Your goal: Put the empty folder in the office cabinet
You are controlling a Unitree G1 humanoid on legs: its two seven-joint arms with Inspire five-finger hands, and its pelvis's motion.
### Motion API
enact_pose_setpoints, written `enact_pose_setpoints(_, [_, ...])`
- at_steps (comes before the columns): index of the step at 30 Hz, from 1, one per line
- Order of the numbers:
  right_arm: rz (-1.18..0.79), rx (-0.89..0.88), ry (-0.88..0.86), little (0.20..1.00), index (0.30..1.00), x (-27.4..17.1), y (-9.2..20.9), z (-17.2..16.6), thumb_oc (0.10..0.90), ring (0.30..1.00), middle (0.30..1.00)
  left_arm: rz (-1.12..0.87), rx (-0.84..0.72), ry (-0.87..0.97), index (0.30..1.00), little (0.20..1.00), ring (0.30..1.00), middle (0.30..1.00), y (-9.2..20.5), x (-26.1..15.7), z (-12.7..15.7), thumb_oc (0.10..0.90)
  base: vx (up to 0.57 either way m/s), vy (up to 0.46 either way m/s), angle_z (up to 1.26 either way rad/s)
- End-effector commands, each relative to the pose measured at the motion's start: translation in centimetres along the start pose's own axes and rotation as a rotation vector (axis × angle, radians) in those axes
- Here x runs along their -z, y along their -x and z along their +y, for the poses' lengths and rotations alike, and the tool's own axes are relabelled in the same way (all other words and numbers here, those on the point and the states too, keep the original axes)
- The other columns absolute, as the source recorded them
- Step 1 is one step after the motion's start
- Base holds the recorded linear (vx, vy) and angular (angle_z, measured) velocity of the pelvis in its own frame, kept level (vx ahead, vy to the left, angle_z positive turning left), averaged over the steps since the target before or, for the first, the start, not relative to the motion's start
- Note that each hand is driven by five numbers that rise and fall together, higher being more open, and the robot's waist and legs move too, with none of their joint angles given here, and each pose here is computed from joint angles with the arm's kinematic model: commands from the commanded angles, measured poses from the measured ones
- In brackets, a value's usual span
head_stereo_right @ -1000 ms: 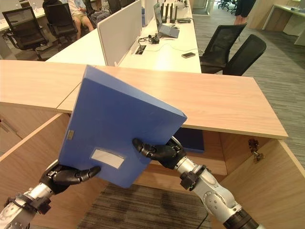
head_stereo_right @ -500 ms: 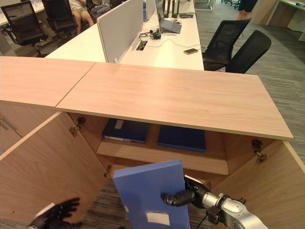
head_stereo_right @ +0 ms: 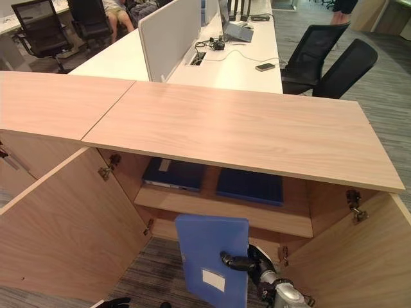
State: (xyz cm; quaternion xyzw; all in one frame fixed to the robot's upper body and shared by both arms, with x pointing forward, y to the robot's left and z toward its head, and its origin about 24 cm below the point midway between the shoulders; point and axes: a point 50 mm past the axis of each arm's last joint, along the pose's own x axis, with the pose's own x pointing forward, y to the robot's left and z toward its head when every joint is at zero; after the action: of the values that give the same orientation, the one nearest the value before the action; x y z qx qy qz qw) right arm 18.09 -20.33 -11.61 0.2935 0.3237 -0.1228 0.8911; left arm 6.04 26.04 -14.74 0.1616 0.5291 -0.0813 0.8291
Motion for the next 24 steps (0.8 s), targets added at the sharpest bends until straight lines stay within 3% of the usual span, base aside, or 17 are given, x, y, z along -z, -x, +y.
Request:
enact_pose_setpoints(1, [-0.291, -0.064, -0.273, 0.3, 0.3, -6.5, -1.8, 3.7, 0.4, 0.3, 0.3, -0.094, -0.007, -0.066, 0.9, 0.9, 0.9, 0.9, -0.8, -2.9, 0.1, 0.8, 0.0, 0.0, 0.0])
enact_pose_setpoints(2, [-0.294, -0.065, -0.275, 0.3, 0.3, -6.6, -1.8, 3.7, 0.4, 0.3, 0.3, -0.096, -0.008, -0.067, 0.9, 0.9, 0.9, 0.9, -0.8, -3.0, 0.1, 0.8, -0.08, -0.022, 0.01])
enact_pose_setpoints(4, [-0.403, 0.002, -0.496, 0.3, 0.3, -9.9, -2.8, 4.4, 0.4, 0.3, 0.3, -0.149, -0.013, -0.079, 0.9, 0.9, 0.9, 0.9, -1.3, -4.8, -0.3, 0.8, -0.13, -0.026, 0.01])
enact_pose_setpoints(6, [-0.442, 0.016, -0.547, 0.3, 0.3, -11.2, -3.0, 4.5, 0.4, 0.3, 0.3, -0.172, -0.012, -0.084, 0.9, 0.9, 0.9, 0.9, -1.4, -5.5, -0.4, 0.8, -0.12, -0.003, 0.03])
enact_pose_setpoints(7, [-0.535, 0.056, -0.667, 0.3, 0.3, -14.8, -3.1, 4.5, 0.4, 0.3, 0.3, -0.223, -0.008, -0.097, 0.9, 0.9, 0.9, 0.9, -1.5, -6.9, -0.5, 0.8, -0.15, 0.013, 0.16])
enact_pose_setpoints(10, [-0.64, 0.087, -0.804, 0.3, 0.3, -18.8, -2.6, 4.2, 0.4, 0.3, 0.3, -0.269, 0.003, -0.137, 0.9, 0.9, 0.9, 0.9, -1.6, -8.4, -0.6, 0.8, -0.1, 0.015, 0.14])
enact_pose_setpoints(17, [-0.818, 0.096, -0.99, 0.3, 0.3, -26.5, -0.1, 3.5, 0.4, 0.3, 0.3, -0.289, 0.046, -0.262, 0.9, 0.9, 0.9, 0.9, -1.7, -9.5, -0.9, 0.8, -0.03, 0.004, 0.04])
enact_pose_setpoints(24, [-0.951, 0.041, -1.052, 0.3, 0.3, -32.0, 2.8, 3.9, 0.4, 0.3, 0.3, -0.307, 0.111, -0.44, 0.9, 0.9, 0.9, 0.9, -1.5, -10.1, -1.4, 0.8, -0.01, -0.002, 0.09])
